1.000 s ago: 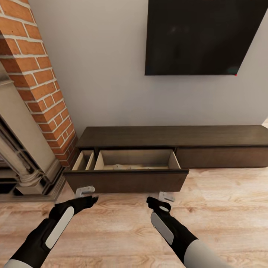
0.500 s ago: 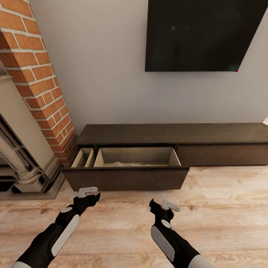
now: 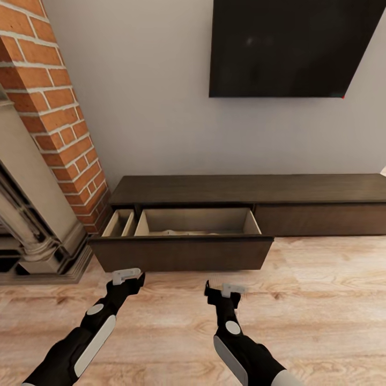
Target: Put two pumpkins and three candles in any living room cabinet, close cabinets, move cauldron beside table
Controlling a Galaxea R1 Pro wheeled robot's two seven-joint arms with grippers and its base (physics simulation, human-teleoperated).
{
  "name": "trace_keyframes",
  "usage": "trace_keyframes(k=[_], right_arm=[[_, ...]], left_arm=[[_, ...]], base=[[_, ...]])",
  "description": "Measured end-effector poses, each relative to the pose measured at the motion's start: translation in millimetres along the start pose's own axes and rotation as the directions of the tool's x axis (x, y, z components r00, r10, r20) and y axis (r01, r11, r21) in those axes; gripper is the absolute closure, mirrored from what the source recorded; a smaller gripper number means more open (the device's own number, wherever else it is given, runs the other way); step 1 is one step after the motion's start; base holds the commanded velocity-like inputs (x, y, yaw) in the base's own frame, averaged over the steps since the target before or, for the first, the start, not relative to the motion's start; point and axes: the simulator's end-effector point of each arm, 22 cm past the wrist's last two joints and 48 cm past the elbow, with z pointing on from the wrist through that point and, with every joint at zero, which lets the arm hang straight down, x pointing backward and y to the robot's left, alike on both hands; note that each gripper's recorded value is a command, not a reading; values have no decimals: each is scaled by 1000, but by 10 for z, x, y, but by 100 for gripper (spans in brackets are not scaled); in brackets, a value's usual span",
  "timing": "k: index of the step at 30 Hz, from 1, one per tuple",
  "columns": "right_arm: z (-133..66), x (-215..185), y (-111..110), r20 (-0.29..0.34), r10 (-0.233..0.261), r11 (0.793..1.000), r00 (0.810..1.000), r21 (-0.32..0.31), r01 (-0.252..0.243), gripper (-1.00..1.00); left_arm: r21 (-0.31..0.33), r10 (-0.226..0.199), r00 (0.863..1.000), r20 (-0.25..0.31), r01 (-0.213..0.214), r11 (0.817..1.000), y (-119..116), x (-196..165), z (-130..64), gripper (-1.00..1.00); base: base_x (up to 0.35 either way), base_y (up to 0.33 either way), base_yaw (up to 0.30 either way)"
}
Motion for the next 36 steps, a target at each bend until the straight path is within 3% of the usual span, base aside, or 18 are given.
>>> trace_keyframes(k=[2,5,15,21,28,36], right_arm=[[12,61,145,-5,-2,997,1000,-74,2,-100],[26,149,237,-11,-5,992,1000,-128,3,-100],[97,367,269,-18,-10,985,1000,-170,7,-100],[148,481,214,-16,-4,987,1000,-163,1,-100],[359,469,-297,-5,106,993,994,-45,-106,-100],[428,599,-346,3,129,990,992,-52,-128,-100]], left_arm=[[3,4,1000,1,-4,1000,-7,44,14,-100],[8,9,1000,1,-9,1000,-21,112,35,-100],[44,37,999,-9,-36,998,-138,396,94,-100],[55,37,999,-7,-37,998,-161,517,131,-100],[94,65,998,-13,-63,994,-333,732,149,-100],[96,74,997,-9,-73,993,-317,907,199,-100]], base=[[0,0,0],[0,0,0],[0,0,0],[0,0,0],[0,0,0],[0,0,0]])
